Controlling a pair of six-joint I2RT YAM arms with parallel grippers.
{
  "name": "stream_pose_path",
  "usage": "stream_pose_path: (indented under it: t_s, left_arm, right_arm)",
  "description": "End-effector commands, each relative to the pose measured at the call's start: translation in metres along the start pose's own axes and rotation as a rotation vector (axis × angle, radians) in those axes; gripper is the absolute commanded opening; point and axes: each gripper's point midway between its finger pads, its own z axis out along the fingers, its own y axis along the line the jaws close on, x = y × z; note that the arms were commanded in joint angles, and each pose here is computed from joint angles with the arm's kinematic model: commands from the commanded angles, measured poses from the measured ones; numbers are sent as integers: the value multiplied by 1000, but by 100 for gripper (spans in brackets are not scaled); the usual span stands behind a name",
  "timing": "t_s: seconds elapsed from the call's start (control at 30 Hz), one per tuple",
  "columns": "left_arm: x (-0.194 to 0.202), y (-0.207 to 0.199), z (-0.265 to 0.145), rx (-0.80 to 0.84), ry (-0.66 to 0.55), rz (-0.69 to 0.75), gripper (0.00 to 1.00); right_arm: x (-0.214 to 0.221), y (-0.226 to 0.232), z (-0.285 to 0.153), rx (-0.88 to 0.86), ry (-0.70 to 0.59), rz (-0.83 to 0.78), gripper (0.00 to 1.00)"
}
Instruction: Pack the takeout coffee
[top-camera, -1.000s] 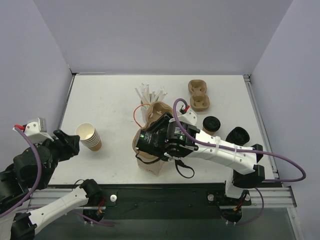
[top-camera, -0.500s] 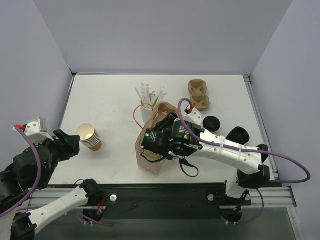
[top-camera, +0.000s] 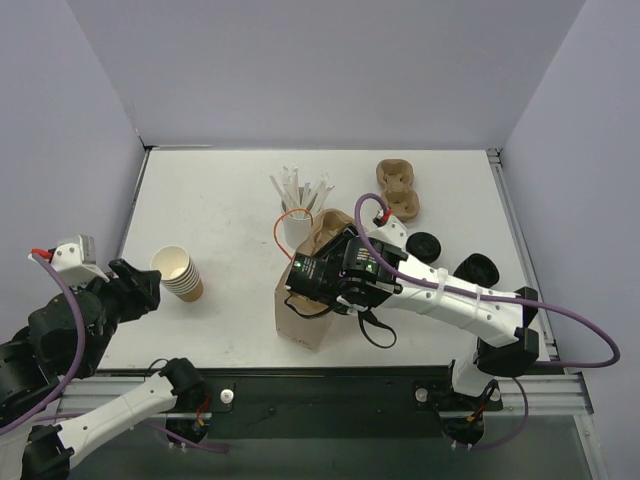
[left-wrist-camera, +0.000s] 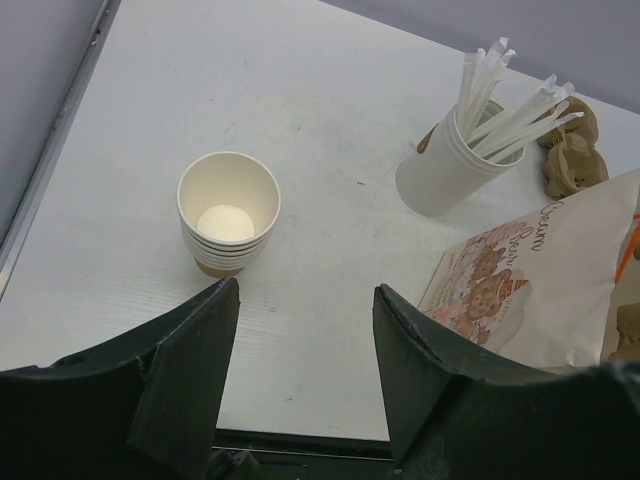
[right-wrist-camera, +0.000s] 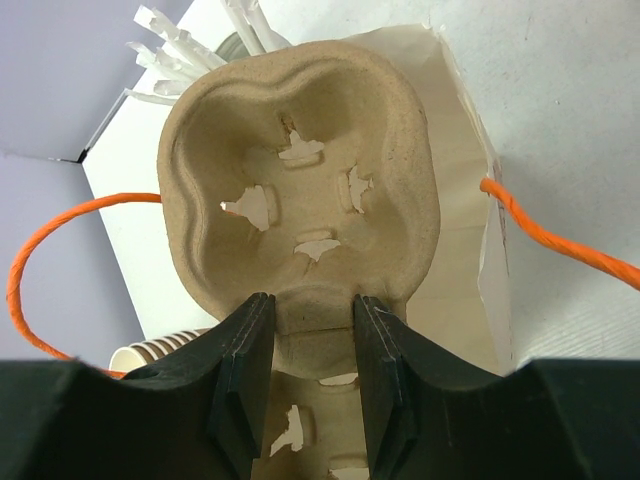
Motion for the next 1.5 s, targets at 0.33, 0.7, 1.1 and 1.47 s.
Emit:
stream_pose_path:
  t_s: [0.33,0.7,1.1,1.47]
  left_arm:
    - [-8,-8,-1,39,-24,-7,66]
    - [-12,-5,-3,36,-36,-6,66]
    - [-14,-3,-6,38,-44,-11,66]
    - [-14,3,-7,23,-52,-10,66]
  right_arm:
    - [-24,-27,20,154,-109,89,20]
    - [-20,-25,24,171,-102,96,20]
    - [-14,-28,28,195,-91,53,21]
    - [-27,-25,33,198,-103,-19,25]
